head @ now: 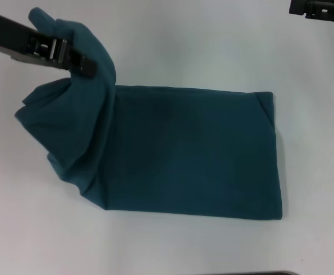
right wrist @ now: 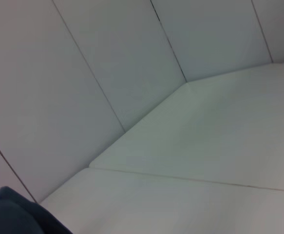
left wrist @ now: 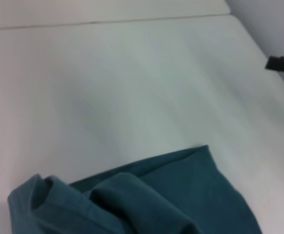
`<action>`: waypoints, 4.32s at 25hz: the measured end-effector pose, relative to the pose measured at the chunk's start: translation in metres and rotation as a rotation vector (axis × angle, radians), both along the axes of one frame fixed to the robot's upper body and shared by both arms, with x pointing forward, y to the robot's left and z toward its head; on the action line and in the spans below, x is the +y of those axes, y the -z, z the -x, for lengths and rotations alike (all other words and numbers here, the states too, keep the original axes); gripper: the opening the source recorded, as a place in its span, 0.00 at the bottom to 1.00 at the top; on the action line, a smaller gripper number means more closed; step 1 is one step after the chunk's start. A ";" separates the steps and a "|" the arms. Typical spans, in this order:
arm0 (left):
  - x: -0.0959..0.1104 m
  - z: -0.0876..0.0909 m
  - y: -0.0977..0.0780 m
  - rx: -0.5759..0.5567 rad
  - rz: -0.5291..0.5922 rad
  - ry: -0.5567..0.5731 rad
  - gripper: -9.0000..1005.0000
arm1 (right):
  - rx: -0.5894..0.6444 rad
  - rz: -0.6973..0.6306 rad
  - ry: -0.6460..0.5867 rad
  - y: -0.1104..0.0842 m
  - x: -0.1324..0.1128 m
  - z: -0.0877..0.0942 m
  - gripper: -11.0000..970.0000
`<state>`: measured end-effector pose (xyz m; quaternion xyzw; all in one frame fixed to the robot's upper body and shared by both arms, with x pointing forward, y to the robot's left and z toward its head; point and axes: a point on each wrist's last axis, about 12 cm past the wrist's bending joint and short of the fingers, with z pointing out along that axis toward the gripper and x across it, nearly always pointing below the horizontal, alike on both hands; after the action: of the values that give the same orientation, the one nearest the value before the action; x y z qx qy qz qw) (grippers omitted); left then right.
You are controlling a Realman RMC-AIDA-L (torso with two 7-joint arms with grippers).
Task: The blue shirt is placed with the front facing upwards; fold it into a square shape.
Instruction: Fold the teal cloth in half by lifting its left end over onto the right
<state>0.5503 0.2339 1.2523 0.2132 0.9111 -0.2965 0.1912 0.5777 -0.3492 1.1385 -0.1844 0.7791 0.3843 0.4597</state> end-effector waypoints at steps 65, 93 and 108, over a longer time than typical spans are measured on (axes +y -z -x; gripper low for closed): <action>-0.062 -0.003 -0.027 -0.166 -0.140 0.383 0.07 | 0.033 -0.001 -0.007 0.000 0.001 0.000 0.95; -0.125 0.001 -0.032 -0.202 -0.169 0.529 0.07 | 0.039 -0.001 -0.007 0.002 -0.001 0.003 0.93; -0.145 0.005 -0.039 -0.227 -0.143 0.586 0.07 | 0.036 -0.002 -0.006 0.001 -0.002 0.003 0.92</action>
<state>0.5456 0.0891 1.2915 0.5111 0.8023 -0.2484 0.1825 0.5743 -0.3511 1.1373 -0.1795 0.7864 0.3898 0.4444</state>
